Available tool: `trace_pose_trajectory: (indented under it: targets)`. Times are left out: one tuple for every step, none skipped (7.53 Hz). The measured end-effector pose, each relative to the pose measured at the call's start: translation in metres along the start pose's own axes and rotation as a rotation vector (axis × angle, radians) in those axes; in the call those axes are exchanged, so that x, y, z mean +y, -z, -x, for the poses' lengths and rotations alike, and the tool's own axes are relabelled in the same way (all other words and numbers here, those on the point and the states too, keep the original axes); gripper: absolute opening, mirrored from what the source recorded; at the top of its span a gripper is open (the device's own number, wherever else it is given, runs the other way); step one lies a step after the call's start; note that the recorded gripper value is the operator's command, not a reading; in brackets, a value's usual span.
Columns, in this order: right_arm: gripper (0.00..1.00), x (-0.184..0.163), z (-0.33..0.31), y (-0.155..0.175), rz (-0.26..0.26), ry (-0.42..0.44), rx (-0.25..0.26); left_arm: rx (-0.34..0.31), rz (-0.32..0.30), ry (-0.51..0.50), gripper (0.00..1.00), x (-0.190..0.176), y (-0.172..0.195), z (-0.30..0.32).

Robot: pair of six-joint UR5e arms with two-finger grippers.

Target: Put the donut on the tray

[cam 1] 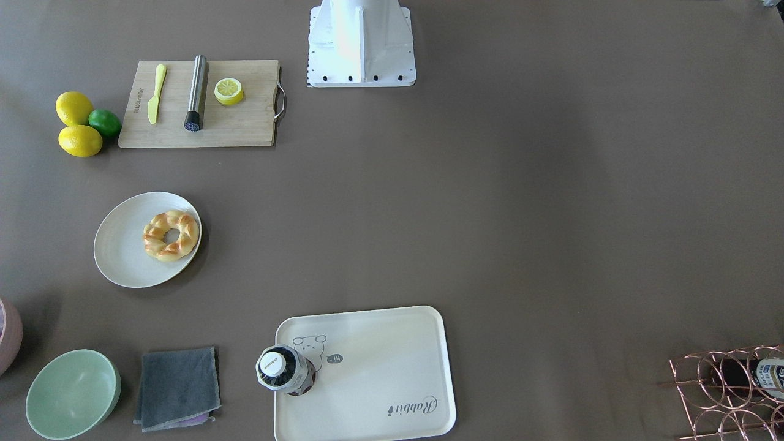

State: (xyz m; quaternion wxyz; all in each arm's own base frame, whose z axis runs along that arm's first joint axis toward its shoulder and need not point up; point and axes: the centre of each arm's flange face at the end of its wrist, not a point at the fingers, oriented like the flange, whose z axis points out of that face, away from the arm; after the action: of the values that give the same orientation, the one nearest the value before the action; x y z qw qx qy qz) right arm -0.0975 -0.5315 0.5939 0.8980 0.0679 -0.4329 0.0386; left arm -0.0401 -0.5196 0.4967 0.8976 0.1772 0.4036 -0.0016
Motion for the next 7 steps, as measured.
trace_pose_trajectory:
  targets:
    - [0.98,0.011,0.028,-0.028,-0.021,-0.038,0.004,0.005,0.0,-0.008,0.98,-0.002,-0.002,-0.005]
    - [0.99,0.026,0.056,-0.055,-0.036,-0.062,-0.002,0.007,-0.001,-0.012,0.98,-0.004,-0.003,-0.008]
    - [1.0,0.043,0.084,-0.082,-0.05,-0.083,-0.016,0.008,-0.001,-0.014,0.98,-0.004,-0.003,-0.01]
    - [0.99,0.059,0.108,-0.101,-0.069,-0.094,-0.038,0.008,-0.002,-0.015,0.98,-0.005,-0.003,-0.01]
    - [0.97,0.069,0.121,-0.109,-0.077,-0.09,-0.062,0.009,-0.002,-0.017,0.98,-0.006,-0.002,-0.011]
    - [0.79,0.074,0.127,-0.112,-0.082,-0.085,-0.08,0.009,-0.003,-0.018,0.98,-0.006,-0.002,-0.012]
    - [0.27,0.078,0.128,-0.113,-0.082,-0.085,-0.086,0.009,-0.003,-0.019,0.98,-0.007,-0.002,-0.013]
